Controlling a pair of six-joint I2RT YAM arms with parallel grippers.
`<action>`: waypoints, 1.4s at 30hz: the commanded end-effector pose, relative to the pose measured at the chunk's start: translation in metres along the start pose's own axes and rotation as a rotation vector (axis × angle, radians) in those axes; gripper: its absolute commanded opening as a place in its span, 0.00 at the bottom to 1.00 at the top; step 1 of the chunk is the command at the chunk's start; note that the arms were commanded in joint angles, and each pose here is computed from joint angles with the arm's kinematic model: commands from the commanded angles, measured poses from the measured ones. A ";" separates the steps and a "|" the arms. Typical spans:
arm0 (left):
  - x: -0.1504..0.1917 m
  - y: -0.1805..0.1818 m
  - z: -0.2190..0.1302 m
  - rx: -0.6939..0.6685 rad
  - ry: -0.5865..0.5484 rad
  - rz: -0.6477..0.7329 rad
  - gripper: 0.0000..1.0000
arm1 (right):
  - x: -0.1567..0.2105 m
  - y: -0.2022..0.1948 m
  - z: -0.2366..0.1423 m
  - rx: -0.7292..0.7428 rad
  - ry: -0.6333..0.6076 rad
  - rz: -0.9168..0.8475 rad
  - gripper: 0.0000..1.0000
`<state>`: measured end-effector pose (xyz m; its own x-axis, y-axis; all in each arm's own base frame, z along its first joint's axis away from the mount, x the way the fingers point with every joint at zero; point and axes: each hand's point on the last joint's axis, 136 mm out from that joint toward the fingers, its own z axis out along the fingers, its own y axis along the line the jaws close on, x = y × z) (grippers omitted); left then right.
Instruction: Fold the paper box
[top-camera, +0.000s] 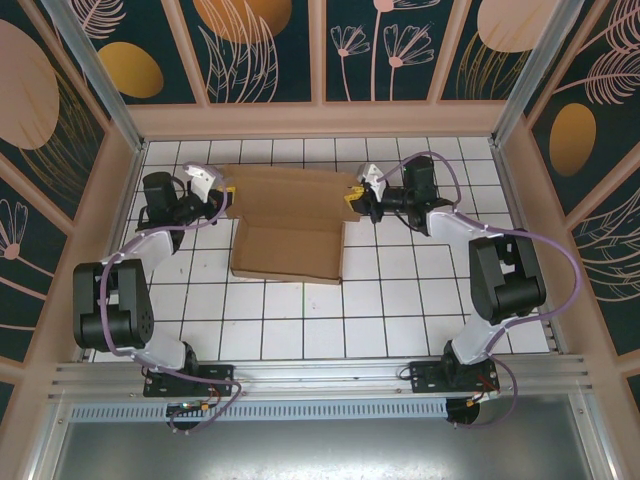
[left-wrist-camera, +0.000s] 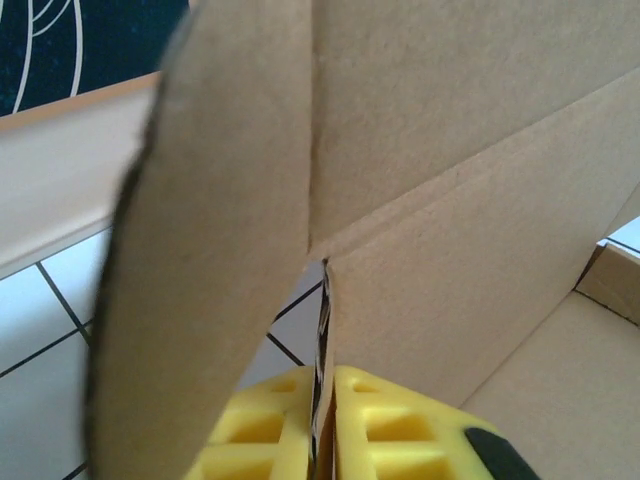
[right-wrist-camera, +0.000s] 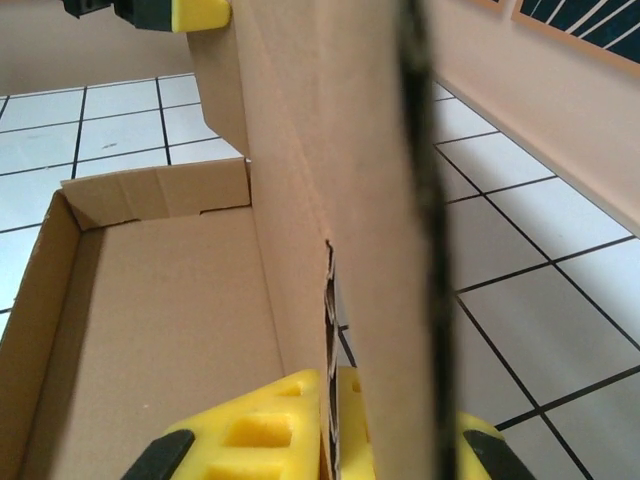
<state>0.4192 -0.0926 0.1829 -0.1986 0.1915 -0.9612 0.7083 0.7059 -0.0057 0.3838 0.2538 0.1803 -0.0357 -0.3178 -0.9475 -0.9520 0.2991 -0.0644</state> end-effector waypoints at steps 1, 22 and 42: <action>-0.004 0.002 -0.007 -0.037 0.001 0.032 0.08 | -0.006 -0.003 -0.003 0.029 0.021 -0.026 0.12; -0.007 0.009 -0.034 -0.142 -0.061 -0.021 0.40 | -0.008 -0.004 -0.012 0.048 0.007 -0.024 0.27; -0.019 -0.009 -0.033 -0.136 -0.126 -0.065 0.00 | -0.020 -0.014 0.006 0.228 -0.006 0.115 0.00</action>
<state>0.3996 -0.0694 0.1881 -0.2224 0.0960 -0.9702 0.5857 0.8087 -0.0542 0.3944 0.2544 0.1847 -0.1107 -0.3324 -0.9366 -0.8926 0.4477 -0.0534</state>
